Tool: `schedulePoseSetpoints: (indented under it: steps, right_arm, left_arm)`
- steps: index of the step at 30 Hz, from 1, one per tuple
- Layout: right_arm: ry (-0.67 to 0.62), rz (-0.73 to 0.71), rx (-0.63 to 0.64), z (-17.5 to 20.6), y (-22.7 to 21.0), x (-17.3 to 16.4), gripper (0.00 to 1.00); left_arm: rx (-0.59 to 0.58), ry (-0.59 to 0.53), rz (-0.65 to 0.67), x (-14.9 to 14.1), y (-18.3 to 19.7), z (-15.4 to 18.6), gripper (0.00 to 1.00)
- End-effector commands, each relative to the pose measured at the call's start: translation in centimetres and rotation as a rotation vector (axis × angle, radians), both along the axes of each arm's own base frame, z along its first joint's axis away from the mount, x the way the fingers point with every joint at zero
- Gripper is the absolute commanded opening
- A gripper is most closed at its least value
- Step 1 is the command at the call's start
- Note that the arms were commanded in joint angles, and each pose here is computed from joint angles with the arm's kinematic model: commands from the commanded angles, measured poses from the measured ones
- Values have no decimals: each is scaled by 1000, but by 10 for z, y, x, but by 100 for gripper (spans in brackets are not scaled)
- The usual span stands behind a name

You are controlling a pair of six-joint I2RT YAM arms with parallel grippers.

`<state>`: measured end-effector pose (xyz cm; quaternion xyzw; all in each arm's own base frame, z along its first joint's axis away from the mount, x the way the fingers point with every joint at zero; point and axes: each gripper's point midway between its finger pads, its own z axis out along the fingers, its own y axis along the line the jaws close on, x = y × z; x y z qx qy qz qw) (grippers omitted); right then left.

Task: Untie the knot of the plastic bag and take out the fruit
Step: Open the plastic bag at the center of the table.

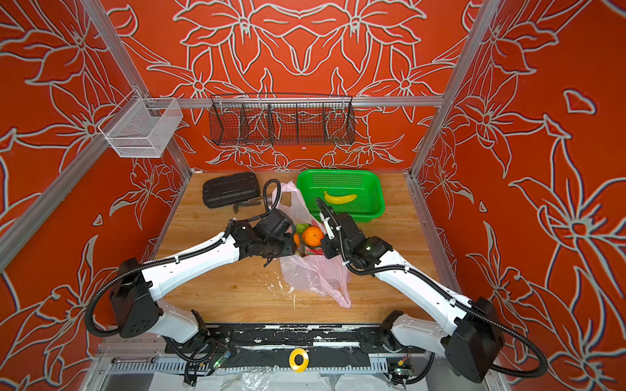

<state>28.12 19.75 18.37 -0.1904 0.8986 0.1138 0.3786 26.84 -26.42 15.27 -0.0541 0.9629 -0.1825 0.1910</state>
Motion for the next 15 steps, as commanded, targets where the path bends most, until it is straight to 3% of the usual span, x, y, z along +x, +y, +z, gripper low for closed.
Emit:
schedulePoseSetpoints:
  steps: [1,4,11,13,15]
  right_arm:
    - [-81,-40,-11,18,-2,25,5]
    - [-78,-86,-22,14,-7,50,5]
    - [6,-163,4,-17,-8,98,7]
    - [26,-159,8,-16,-5,100,12]
    - [14,-144,56,-4,1,98,28]
  left_arm:
    - [-64,58,-37,-24,-1,-2,49]
    - [-84,111,-49,-42,1,-18,49]
    - [-76,118,-58,-64,9,-46,51]
    - [-71,107,-58,-65,9,-46,60]
    - [-59,85,-58,-64,12,-42,77]
